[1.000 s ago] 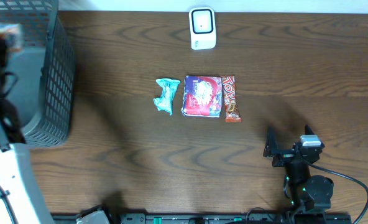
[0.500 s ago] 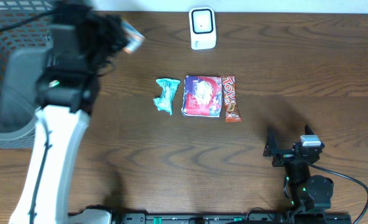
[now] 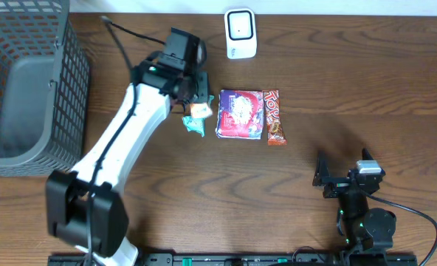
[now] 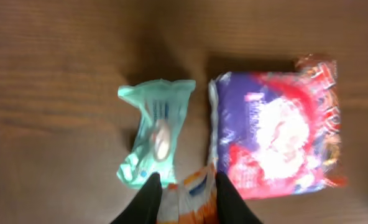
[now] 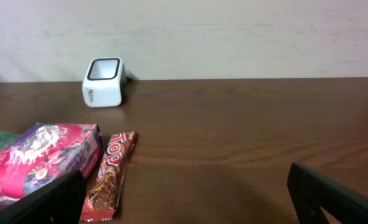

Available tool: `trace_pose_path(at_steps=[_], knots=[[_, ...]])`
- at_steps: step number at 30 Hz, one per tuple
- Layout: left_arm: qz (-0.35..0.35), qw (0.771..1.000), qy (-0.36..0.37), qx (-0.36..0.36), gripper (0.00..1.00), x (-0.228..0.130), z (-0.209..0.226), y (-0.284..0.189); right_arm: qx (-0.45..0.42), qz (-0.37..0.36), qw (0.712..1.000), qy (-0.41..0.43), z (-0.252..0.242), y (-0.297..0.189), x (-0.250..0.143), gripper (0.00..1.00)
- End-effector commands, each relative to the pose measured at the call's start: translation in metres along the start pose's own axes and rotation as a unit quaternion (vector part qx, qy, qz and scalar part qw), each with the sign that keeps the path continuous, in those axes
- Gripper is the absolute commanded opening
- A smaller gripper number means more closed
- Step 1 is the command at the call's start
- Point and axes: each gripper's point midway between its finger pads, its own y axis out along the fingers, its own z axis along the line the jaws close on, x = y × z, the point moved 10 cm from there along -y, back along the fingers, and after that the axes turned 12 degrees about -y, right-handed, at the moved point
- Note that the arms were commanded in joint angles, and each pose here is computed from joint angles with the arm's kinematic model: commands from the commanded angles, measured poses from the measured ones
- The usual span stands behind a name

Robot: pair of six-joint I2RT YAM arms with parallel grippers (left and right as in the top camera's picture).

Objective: Scan the item barcode
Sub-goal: 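Carry the orange packet out of the basket toward the green pack, then lower the orange packet left of the green pack and release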

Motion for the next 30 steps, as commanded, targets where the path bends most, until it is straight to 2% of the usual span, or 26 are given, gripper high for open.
trace_pose_path(at_steps=[1, 4, 7, 9, 13, 17, 21, 26, 30], knots=[[0.008, 0.999, 0.024, 0.045, 0.08, 0.000, 0.009, 0.011, -0.002, 0.001, 1.000, 0.004, 0.000, 0.000, -0.001, 0.99], [-0.014, 0.994, 0.026, 0.108, 0.08, 0.002, 0.019, 0.015, -0.002, 0.001, 1.000, 0.003, 0.000, 0.000, -0.001, 0.99], [-0.061, 0.979, 0.028, 0.194, 0.08, 0.010, 0.032, 0.013, -0.002, 0.001, 1.000, 0.004, 0.000, 0.000, -0.001, 0.99], [-0.076, 0.973, 0.027, 0.216, 0.08, 0.014, 0.038, 0.012, -0.002, 0.001, 1.000, 0.004, 0.000, 0.000, -0.001, 0.99], [-0.074, 0.972, 0.023, 0.220, 0.08, 0.015, 0.044, 0.014, -0.002, 0.001, 1.000, 0.004, 0.000, 0.000, -0.001, 0.99], [-0.060, 0.970, 0.064, 0.225, 0.07, 0.011, 0.046, 0.020, -0.002, 0.001, 1.000, 0.004, 0.000, 0.000, -0.001, 0.99], [-0.043, 0.969, 0.070, 0.232, 0.07, 0.008, 0.049, 0.033, -0.002, 0.001, 1.000, 0.004, 0.000, 0.000, -0.001, 0.99], [0.007, 0.976, 0.071, 0.205, 0.07, 0.000, 0.049, 0.060, -0.002, 0.001, 1.000, 0.004, 0.000, 0.000, -0.001, 0.99], [0.031, 0.973, 0.078, 0.213, 0.08, -0.004, 0.053, 0.078, -0.002, 0.001, 1.000, 0.004, 0.000, 0.000, -0.001, 0.99]])
